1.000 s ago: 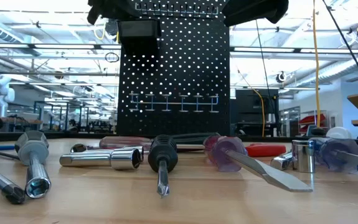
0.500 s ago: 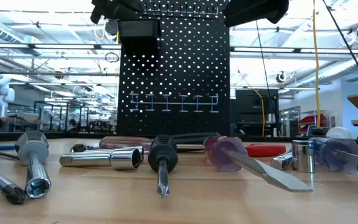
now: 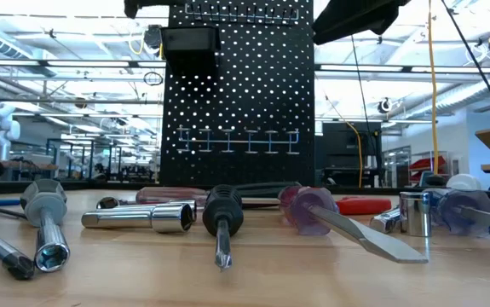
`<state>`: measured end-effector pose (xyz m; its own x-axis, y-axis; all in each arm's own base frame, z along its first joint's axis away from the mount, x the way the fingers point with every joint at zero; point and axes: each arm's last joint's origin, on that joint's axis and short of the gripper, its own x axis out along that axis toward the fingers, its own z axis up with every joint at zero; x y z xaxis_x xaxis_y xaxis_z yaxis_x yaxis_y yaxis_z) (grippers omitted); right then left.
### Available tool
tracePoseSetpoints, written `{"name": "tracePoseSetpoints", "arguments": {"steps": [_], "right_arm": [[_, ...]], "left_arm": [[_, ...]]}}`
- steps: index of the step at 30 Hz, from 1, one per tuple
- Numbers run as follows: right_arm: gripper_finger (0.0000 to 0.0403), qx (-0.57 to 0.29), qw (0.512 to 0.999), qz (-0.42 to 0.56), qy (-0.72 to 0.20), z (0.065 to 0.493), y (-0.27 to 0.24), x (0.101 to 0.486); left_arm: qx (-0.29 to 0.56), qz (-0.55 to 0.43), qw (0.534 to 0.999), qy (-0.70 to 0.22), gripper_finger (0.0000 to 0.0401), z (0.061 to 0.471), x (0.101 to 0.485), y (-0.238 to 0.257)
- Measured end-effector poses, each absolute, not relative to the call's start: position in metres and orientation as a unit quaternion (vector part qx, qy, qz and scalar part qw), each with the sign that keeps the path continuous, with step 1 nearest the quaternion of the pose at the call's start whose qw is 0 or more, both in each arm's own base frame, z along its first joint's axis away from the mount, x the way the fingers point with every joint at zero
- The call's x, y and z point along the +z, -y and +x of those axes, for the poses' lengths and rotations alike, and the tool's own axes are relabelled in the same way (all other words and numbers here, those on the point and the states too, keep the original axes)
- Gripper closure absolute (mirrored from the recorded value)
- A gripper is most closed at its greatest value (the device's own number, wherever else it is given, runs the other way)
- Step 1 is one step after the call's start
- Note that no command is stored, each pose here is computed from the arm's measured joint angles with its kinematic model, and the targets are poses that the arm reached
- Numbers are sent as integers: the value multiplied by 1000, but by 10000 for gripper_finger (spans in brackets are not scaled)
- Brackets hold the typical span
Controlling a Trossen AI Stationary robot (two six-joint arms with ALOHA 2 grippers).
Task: Hang tools onto peg board
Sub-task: Put the socket into the black bin on the pegboard
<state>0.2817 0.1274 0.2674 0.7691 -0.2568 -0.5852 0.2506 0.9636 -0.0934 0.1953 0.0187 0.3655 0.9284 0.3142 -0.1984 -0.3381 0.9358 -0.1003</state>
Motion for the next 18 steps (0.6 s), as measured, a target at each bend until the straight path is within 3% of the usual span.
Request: {"name": "tracePoseSetpoints", "arguments": {"steps": [7,18], "right_arm": [[248,-59,932,24,-356,280,-132,264],[248,-52,930,40,-360,285,-135,258]], "left_arm": [[125,-52,987,-87,219,187,365,2],[90,-17,987,-133,219,186,329,47]]}}
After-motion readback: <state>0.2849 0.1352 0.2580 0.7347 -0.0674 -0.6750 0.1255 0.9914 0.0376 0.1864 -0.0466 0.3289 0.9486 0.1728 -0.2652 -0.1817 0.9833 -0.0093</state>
